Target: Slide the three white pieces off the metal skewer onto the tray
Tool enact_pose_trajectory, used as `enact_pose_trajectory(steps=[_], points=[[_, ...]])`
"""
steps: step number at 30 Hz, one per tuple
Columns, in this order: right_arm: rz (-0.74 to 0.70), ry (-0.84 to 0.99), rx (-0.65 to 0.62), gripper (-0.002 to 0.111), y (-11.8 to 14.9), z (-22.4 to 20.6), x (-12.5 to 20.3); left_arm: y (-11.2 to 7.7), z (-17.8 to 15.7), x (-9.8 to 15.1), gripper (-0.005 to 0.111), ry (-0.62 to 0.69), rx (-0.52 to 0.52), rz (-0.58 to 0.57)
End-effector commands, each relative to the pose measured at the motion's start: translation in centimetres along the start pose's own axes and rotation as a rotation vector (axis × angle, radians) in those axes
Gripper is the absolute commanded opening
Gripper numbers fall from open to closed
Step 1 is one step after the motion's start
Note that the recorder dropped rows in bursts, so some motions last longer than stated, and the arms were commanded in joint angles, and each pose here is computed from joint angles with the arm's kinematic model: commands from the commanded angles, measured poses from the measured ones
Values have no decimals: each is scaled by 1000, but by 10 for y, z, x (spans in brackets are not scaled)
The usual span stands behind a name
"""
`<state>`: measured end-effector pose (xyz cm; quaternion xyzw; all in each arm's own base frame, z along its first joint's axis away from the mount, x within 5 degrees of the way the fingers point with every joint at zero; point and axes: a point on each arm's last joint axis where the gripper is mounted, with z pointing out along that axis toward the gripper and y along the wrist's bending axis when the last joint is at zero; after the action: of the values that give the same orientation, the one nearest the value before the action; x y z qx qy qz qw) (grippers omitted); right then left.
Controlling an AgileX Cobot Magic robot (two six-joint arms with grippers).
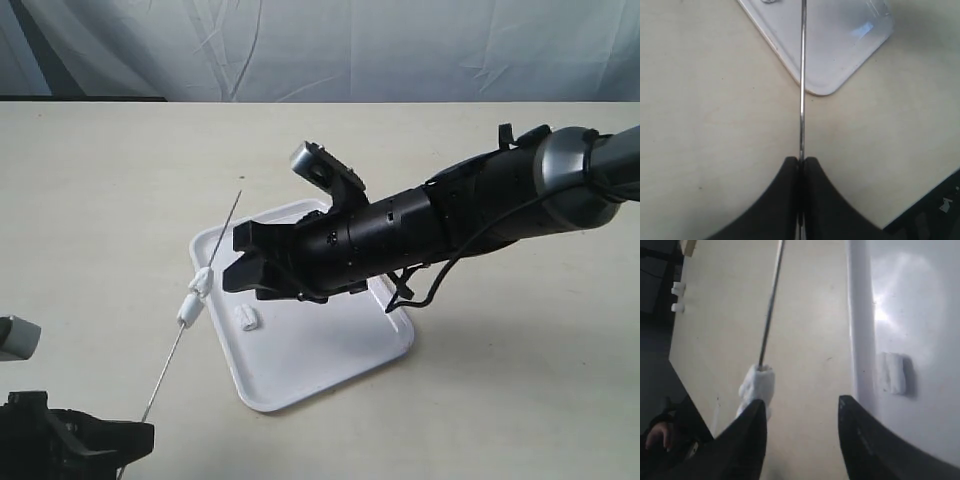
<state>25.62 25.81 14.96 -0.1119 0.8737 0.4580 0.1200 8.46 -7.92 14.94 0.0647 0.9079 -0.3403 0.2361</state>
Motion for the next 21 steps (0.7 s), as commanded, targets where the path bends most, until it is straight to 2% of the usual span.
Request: enact_pose_trajectory(steps=[1, 6, 11, 21], points=[[-14, 6, -53, 43, 7, -2, 1, -5, 0, -3, 0, 0, 39, -8], [-50, 28, -112, 43, 12, -2, 3, -12, -1, -12, 0, -15, 68, 9], [-68, 28, -116, 39, 13, -3, 3, -13, -2, -10, 0, 6, 81, 27], [-98, 9, -144, 39, 21, -3, -6, -15, -2, -8, 0, 29, 106, 41]])
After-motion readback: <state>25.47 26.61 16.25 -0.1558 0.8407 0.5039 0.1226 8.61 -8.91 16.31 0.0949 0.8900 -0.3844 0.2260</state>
